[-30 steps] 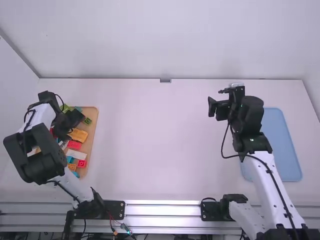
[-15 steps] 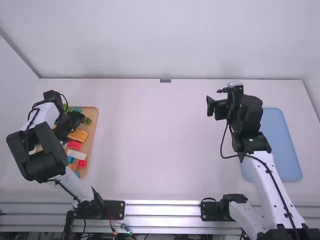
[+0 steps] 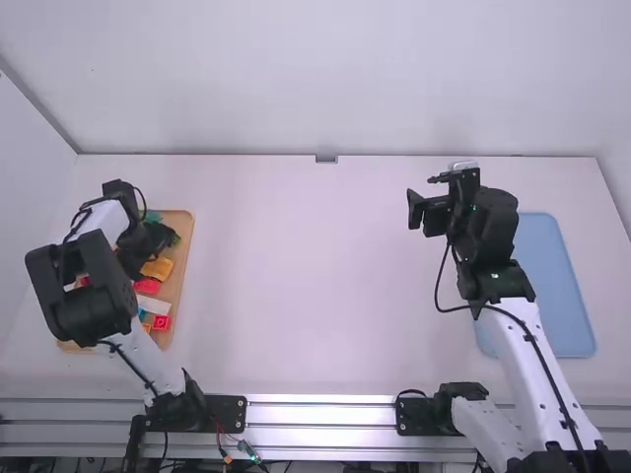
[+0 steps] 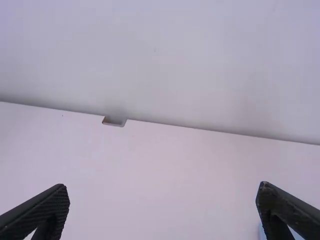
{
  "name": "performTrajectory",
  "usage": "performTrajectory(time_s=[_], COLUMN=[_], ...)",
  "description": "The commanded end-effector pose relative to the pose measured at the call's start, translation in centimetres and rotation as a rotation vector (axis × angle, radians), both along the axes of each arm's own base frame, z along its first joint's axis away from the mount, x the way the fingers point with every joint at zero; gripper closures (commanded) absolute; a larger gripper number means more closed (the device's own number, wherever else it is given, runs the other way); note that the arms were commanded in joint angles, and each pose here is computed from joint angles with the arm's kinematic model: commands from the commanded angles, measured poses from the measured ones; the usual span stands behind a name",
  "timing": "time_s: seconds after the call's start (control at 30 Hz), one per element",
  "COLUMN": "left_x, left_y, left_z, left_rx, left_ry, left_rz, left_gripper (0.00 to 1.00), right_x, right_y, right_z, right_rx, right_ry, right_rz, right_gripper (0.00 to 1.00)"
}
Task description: Assemble lego blocks to make yellow taxi
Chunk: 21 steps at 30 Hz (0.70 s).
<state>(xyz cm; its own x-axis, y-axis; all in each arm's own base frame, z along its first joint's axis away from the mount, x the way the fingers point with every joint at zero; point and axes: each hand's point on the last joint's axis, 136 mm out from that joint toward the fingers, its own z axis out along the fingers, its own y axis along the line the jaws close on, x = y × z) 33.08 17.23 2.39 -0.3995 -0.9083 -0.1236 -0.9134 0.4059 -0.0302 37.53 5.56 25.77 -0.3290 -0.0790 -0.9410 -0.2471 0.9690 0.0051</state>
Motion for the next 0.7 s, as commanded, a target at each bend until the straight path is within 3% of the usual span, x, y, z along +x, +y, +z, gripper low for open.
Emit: performTrajectory(time_s=[0.0, 0.67], left_x=[-0.9, -1.7], left_y=[0.0, -0.4], left_z=[-1.1, -3.5], left_rx=[-0.003, -0.004], left_ry=[0.036, 0.035], left_rz=[0.018, 0.037], left_gripper=[0.04, 0.06], right_x=[0.4, 0.4], right_y=[0.1, 0.2], right_z=[1.7, 1.7], right_rx=[0.000, 0.000], right_ry=[-0.037, -0.036], right_rz=[0.005, 0.007], right_gripper=[0.01, 0.01])
